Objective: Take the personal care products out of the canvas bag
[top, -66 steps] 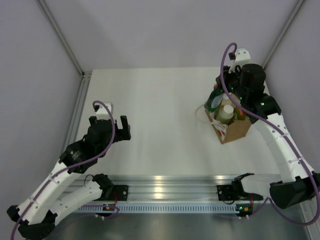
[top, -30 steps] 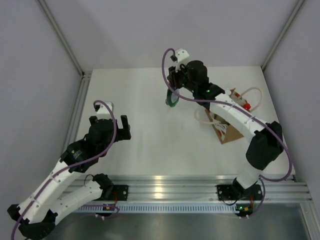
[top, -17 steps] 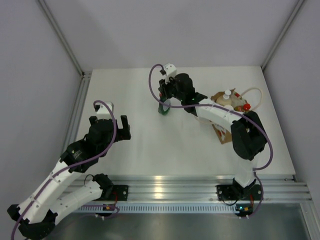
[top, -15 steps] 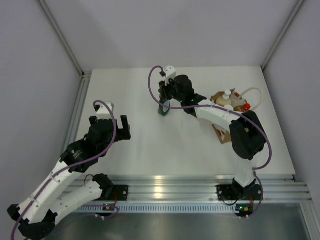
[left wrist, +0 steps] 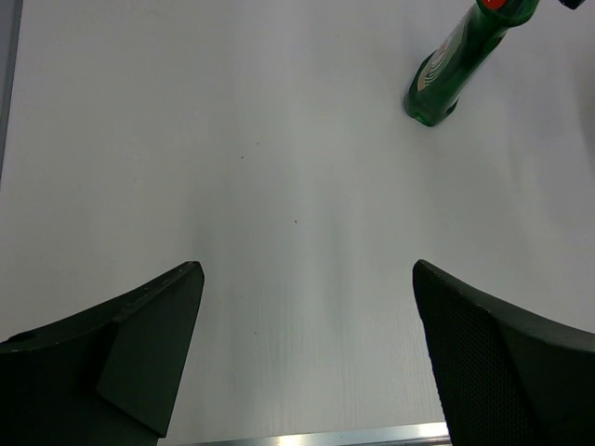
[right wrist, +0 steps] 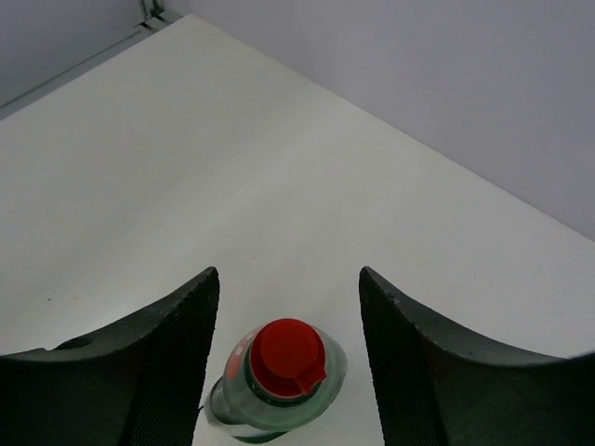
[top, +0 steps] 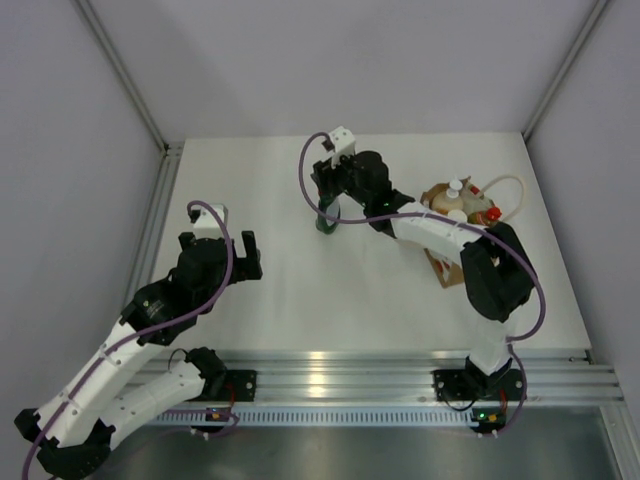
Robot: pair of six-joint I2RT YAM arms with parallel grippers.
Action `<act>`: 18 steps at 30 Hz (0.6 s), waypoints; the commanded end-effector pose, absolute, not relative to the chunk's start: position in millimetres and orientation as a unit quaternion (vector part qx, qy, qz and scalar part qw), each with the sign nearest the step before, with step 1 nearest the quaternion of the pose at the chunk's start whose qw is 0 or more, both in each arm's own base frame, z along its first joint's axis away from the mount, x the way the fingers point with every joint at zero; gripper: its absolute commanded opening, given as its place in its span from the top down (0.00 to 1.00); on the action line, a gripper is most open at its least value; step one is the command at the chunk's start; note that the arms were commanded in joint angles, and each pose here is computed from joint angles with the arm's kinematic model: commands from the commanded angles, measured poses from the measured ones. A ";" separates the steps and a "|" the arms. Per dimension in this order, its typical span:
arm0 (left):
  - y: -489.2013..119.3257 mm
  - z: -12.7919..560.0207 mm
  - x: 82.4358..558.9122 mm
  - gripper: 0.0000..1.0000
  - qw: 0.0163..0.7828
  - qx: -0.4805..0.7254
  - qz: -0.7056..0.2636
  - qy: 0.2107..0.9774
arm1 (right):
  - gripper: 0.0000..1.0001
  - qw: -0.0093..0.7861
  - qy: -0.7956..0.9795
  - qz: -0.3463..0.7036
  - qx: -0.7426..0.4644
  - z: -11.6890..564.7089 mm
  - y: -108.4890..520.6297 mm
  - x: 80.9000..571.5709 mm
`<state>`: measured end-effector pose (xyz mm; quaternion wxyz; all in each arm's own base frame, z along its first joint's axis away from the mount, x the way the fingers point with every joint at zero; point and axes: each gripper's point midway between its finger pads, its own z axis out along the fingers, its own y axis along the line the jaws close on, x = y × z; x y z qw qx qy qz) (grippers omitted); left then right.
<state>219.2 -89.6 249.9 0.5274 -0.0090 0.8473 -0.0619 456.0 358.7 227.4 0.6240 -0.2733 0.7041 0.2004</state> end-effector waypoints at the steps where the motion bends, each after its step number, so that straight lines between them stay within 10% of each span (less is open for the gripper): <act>1: -93.2 251.4 221.5 0.02 0.530 -0.010 -0.069 0.845 | 0.40 0.689 0.636 0.221 -0.267 311.2 361.4 440.0; 18: -127.7 241.1 230.1 0.02 0.479 0.013 -0.100 0.872 | 0.34 0.601 0.797 0.014 0.061 308.5 99.2 372.0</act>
